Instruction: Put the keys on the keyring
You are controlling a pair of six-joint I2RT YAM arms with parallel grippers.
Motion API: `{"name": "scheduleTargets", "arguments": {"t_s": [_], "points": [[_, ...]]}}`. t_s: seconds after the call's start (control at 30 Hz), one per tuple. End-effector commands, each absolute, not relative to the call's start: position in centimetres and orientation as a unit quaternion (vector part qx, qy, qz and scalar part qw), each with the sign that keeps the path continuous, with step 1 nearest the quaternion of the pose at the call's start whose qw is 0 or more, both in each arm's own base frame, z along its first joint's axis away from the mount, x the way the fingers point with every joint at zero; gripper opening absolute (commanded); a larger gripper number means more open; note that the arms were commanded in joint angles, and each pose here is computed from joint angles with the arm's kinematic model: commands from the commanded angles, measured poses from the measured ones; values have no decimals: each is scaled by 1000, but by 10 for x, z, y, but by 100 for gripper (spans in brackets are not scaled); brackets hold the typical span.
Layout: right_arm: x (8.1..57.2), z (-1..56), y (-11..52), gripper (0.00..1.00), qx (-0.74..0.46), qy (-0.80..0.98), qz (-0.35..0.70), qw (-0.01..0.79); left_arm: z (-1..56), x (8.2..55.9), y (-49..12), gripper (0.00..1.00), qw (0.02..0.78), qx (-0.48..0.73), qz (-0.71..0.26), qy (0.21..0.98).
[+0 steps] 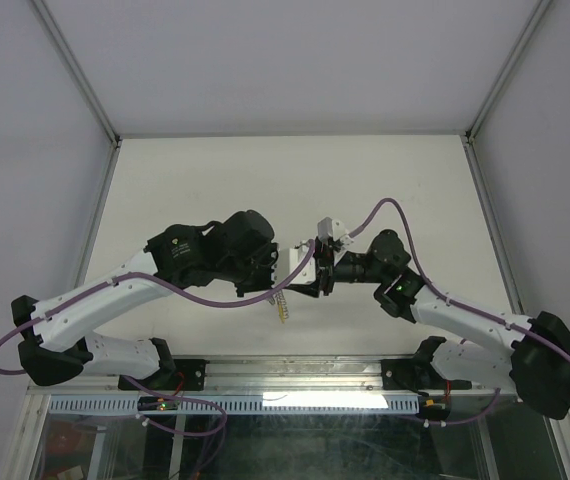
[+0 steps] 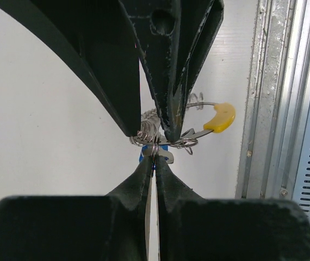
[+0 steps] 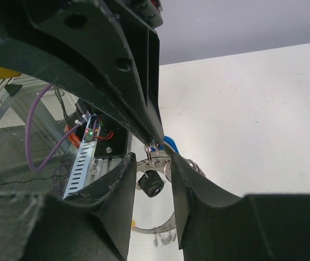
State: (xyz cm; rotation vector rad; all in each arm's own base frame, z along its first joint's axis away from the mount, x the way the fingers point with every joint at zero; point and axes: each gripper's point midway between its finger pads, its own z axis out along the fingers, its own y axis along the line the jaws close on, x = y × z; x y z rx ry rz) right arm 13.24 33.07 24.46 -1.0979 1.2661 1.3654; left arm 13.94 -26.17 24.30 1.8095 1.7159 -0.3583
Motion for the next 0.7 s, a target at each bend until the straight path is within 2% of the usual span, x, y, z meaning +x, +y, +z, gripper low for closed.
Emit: {"name": "scheduleTargets", "arguments": {"t_s": [0.0, 0.47, 0.67], "points": [[132, 266, 337, 34, -453, 486, 565, 490, 265, 142, -270, 0, 343, 677, -143, 636], [133, 266, 345, 34, -466, 480, 563, 485, 263, 140, -272, 0, 338, 679, -147, 635], [133, 265, 347, 30, -471, 480, 562, 481, 262, 140, -272, 0, 337, 680, -148, 635]]}}
